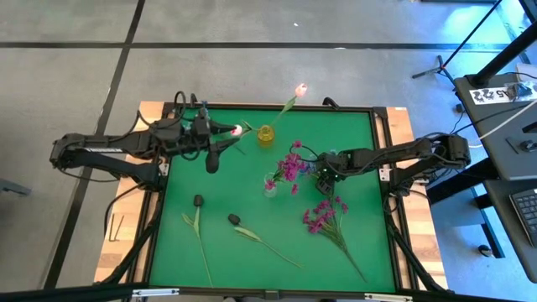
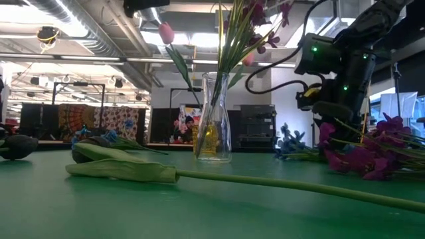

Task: Sort flowers into vase by color
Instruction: Put the right blue flowers into the yellow vase

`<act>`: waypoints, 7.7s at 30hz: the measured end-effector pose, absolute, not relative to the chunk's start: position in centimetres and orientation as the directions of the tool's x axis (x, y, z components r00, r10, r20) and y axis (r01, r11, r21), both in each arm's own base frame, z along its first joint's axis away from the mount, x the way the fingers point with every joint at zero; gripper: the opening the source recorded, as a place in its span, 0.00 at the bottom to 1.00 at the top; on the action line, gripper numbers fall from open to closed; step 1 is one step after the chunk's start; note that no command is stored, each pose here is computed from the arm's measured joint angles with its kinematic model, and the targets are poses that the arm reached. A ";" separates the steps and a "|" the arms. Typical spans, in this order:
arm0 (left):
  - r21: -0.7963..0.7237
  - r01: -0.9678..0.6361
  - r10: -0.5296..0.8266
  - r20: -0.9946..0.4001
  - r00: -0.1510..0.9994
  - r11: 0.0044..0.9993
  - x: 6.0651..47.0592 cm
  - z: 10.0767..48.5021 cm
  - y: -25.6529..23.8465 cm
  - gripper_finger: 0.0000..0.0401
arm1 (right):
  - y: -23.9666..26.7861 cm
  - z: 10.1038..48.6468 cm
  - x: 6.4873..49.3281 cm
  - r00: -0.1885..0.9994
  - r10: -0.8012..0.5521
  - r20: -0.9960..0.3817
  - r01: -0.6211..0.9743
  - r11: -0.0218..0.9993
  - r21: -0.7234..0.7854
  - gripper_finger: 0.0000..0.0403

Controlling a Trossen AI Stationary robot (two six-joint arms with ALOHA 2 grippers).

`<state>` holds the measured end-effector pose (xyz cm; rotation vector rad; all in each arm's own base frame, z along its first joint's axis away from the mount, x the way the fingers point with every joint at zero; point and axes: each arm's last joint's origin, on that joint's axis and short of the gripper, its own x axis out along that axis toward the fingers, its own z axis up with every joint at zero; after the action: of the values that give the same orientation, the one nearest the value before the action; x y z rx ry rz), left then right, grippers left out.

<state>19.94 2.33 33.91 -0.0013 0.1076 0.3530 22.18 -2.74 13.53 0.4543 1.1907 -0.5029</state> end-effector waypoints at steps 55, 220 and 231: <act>-0.010 -0.367 0.366 -0.054 0.929 0.930 20.1 33.6 2.8 0.41 | -2.9 25.7 16.2 0.745 -0.451 -0.492 0.596 0.781 0.186 0.02; -0.117 -0.344 0.358 0.141 0.923 0.932 19.7 27.2 16.3 0.01 | -2.2 31.4 17.3 0.979 -0.197 0.051 0.197 0.980 -0.005 0.67; -0.173 -0.297 0.316 0.091 0.944 0.939 22.0 22.1 16.8 0.01 | -2.2 29.1 17.5 0.975 -0.206 0.087 0.204 0.978 0.036 0.67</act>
<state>22.00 16.81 22.10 -0.1585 -0.1181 0.3136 17.52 -2.24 29.07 0.0266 -0.0900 -0.2070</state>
